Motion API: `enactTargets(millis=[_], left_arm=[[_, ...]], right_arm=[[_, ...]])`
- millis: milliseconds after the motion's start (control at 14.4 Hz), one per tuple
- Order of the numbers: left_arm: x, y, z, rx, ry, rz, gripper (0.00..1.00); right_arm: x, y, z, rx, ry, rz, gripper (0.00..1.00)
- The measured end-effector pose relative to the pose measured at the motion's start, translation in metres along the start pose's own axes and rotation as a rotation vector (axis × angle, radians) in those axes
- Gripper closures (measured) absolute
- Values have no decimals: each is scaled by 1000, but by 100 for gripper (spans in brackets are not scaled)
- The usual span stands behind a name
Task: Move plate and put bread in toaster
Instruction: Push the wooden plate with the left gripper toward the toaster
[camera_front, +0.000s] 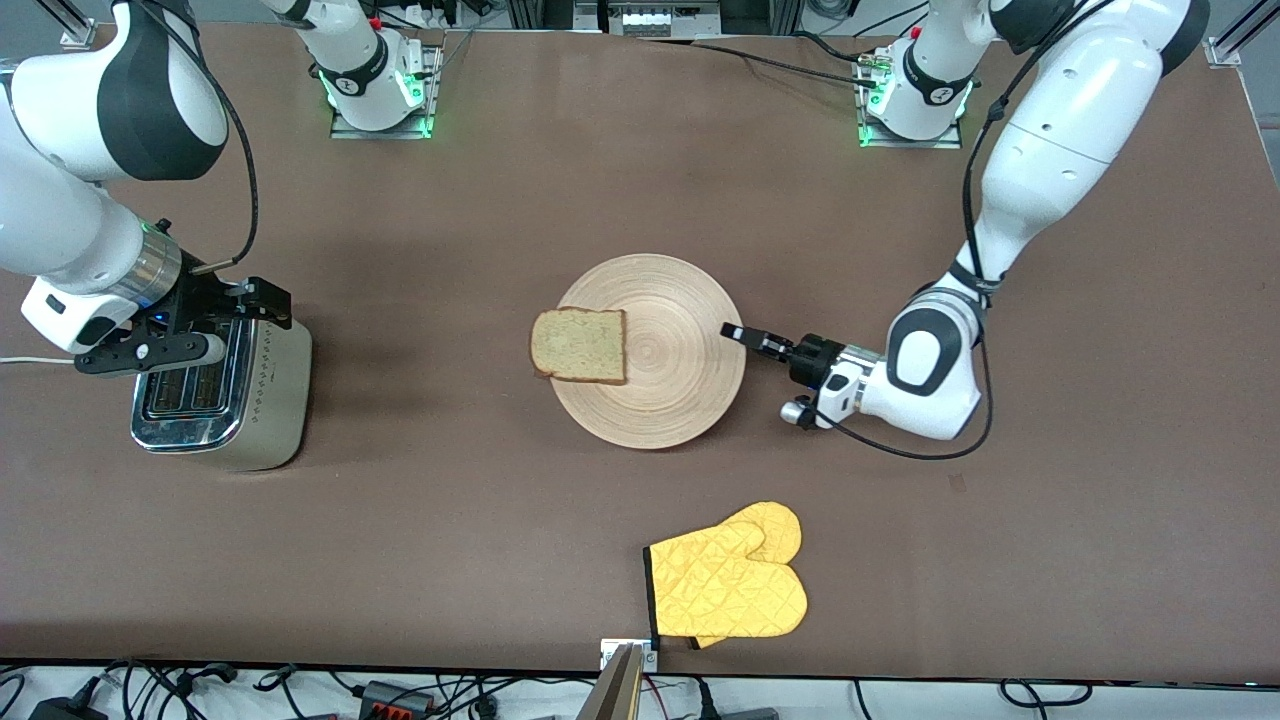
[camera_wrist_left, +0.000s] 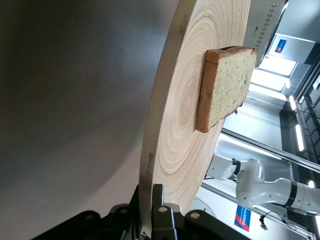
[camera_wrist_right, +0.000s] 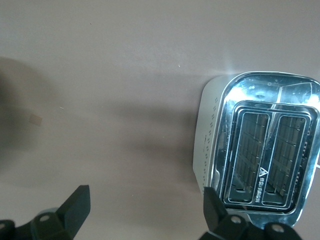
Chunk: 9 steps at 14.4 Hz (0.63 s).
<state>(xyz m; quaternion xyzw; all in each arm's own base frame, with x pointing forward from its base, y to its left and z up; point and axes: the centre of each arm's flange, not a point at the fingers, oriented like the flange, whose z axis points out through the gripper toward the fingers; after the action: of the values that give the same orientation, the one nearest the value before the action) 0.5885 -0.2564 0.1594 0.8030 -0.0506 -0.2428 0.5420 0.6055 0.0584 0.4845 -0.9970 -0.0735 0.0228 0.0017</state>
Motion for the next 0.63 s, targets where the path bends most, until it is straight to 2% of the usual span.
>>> enactTargets(millis=[208, 417, 625], left_arm=[[13, -5, 32, -18, 11, -10, 90], [24, -4, 66, 19, 41, -1, 90], [30, 4, 94, 43, 37, 20, 90]], right_arm=[[1, 3, 4, 0, -6, 5, 0], [2, 4, 7, 0, -11, 6, 0], [2, 4, 7, 0, -11, 6, 0]])
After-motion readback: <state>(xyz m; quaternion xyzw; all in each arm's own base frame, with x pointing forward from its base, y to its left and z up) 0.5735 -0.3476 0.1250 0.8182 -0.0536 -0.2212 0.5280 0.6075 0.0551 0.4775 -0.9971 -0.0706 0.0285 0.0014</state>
